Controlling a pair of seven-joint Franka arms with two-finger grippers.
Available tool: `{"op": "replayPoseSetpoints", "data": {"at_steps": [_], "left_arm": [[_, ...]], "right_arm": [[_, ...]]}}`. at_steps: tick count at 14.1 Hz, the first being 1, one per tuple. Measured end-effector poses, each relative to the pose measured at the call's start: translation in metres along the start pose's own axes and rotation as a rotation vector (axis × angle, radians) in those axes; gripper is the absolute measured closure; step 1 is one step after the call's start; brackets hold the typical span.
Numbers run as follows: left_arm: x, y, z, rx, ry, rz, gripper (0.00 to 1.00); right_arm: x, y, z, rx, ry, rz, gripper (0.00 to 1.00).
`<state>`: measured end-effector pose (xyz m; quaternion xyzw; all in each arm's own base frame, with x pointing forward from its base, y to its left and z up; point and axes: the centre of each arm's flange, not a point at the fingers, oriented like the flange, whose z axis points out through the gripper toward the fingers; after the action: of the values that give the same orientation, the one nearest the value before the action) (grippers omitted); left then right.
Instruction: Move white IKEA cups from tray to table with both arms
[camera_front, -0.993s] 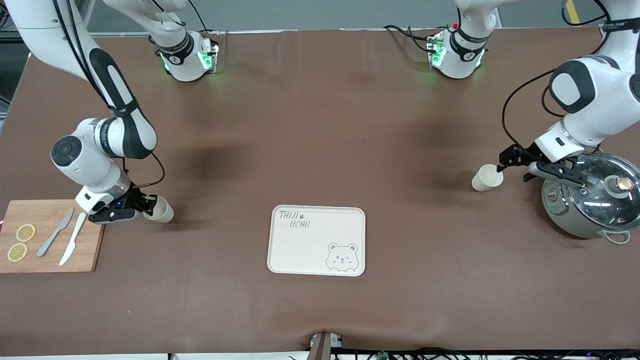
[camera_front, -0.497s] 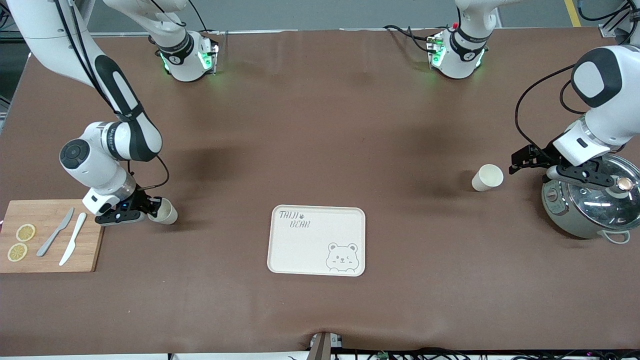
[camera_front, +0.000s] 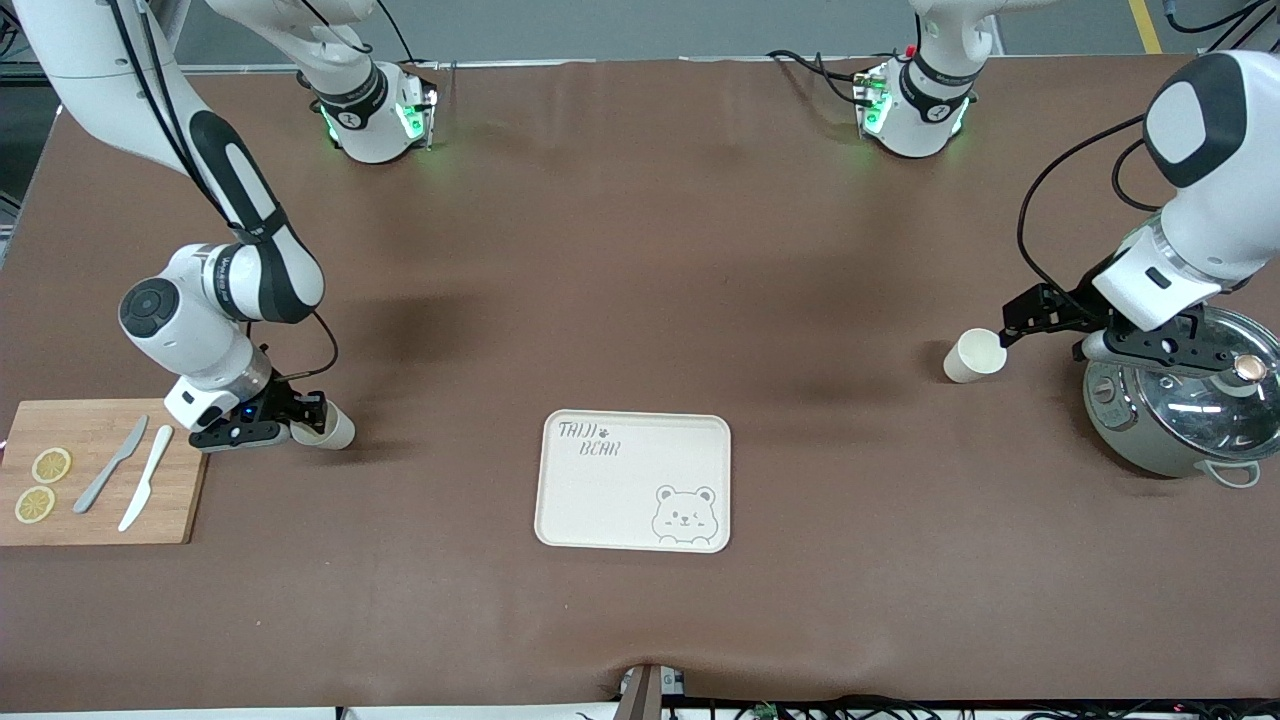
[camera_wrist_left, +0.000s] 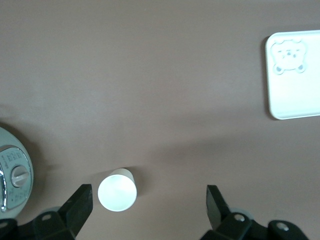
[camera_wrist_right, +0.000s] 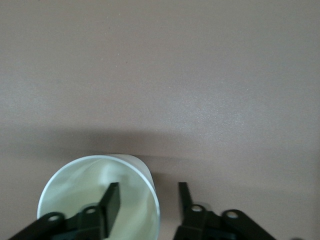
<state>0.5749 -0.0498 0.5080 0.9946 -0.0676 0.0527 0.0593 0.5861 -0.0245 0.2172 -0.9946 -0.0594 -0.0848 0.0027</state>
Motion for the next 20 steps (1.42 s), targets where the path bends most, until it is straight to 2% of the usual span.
{"op": "replayPoseSetpoints", "data": {"at_steps": [4, 6, 9, 11, 14, 20], "left_arm": [[0.008, 0.026, -0.031, 0.018, 0.0, -0.028, 0.0], [0.011, 0.028, -0.048, 0.017, 0.01, -0.047, 0.0], [0.013, 0.029, -0.078, 0.016, 0.01, -0.05, 0.0], [0.012, 0.032, -0.099, 0.015, 0.005, -0.059, 0.0], [0.011, 0.034, -0.115, 0.014, 0.001, -0.067, 0.0], [0.006, 0.041, -0.128, 0.015, -0.028, -0.087, 0.0]], "right_arm": [[0.0, 0.003, 0.0, -0.002, 0.001, -0.013, 0.0], [0.001, 0.004, -0.003, -0.001, -0.007, -0.022, 0.0], [0.015, 0.007, -0.036, 0.017, -0.081, -0.025, 0.0], [0.028, 0.013, -0.084, 0.035, -0.132, -0.012, 0.0], [0.033, 0.014, -0.165, 0.076, -0.181, 0.009, 0.0], [0.007, 0.003, -0.328, 0.087, -0.243, 0.074, 0.0]]}}
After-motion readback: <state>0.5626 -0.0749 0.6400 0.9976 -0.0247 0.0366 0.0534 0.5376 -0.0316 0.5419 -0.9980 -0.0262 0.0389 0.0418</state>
